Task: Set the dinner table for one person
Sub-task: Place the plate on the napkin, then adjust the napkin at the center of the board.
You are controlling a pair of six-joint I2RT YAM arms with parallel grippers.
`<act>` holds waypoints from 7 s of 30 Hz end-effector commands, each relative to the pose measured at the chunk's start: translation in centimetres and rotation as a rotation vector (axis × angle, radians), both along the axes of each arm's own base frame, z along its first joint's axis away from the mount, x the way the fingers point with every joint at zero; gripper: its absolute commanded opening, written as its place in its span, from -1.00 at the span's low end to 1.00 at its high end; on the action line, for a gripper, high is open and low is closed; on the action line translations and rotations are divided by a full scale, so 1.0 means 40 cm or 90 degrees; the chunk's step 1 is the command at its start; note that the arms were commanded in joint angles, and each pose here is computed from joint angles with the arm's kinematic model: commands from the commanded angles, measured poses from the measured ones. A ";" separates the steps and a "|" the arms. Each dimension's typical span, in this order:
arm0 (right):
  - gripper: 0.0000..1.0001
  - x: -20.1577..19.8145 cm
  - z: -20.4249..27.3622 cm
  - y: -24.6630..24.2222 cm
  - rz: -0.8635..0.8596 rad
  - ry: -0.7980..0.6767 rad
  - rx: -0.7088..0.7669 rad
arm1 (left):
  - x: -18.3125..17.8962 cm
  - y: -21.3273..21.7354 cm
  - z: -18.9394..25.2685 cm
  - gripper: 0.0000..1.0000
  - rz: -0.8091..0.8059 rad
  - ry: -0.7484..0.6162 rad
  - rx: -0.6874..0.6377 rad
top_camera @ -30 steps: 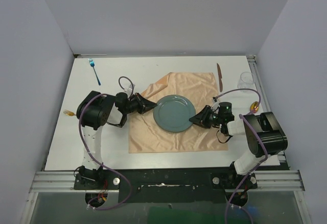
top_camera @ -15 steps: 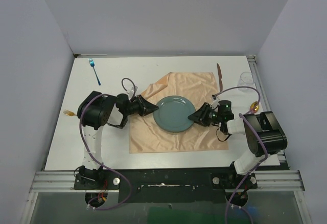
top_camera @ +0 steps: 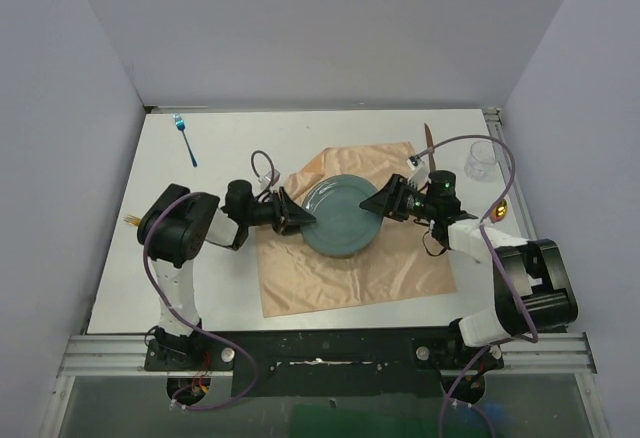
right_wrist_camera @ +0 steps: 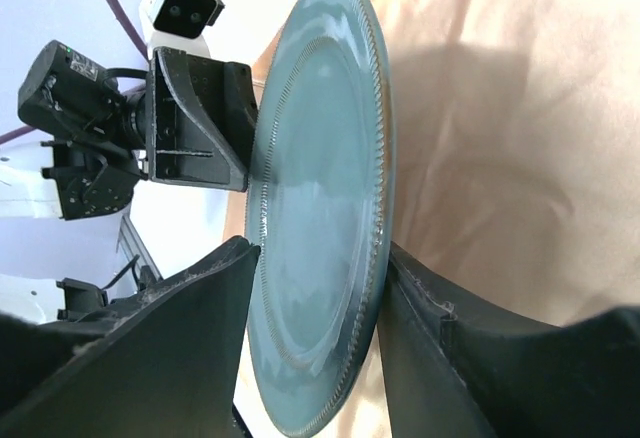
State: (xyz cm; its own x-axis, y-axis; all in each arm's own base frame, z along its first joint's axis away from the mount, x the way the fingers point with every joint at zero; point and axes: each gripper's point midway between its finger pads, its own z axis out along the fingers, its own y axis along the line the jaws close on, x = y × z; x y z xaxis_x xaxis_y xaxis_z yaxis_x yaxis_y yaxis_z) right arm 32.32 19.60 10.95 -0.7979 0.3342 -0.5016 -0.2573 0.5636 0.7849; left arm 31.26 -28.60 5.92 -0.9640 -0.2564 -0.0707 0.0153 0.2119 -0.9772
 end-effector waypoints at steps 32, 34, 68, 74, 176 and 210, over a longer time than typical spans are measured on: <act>-1.00 0.027 -0.118 0.002 0.013 0.010 -0.010 | 0.069 -0.036 0.013 -1.00 -0.022 -0.045 -0.027; -1.00 0.027 -0.132 -0.007 0.007 0.017 -0.015 | 0.075 -0.039 0.009 -1.00 -0.023 -0.044 -0.027; -1.00 0.010 -0.284 -0.135 -0.070 0.108 -0.105 | 0.118 -0.040 -0.090 -0.51 -0.034 -0.033 0.108; -0.70 0.010 -0.301 -0.152 -0.080 0.118 -0.103 | 0.119 -0.030 -0.106 -0.34 -0.027 -0.027 0.115; -0.21 0.057 -0.055 -0.254 -0.155 -0.019 -0.136 | 0.535 0.046 0.041 -0.22 0.260 -0.211 0.201; -0.21 0.027 -0.111 -0.269 -0.158 0.011 -0.153 | 0.559 0.037 -0.073 -1.00 0.231 -0.202 0.349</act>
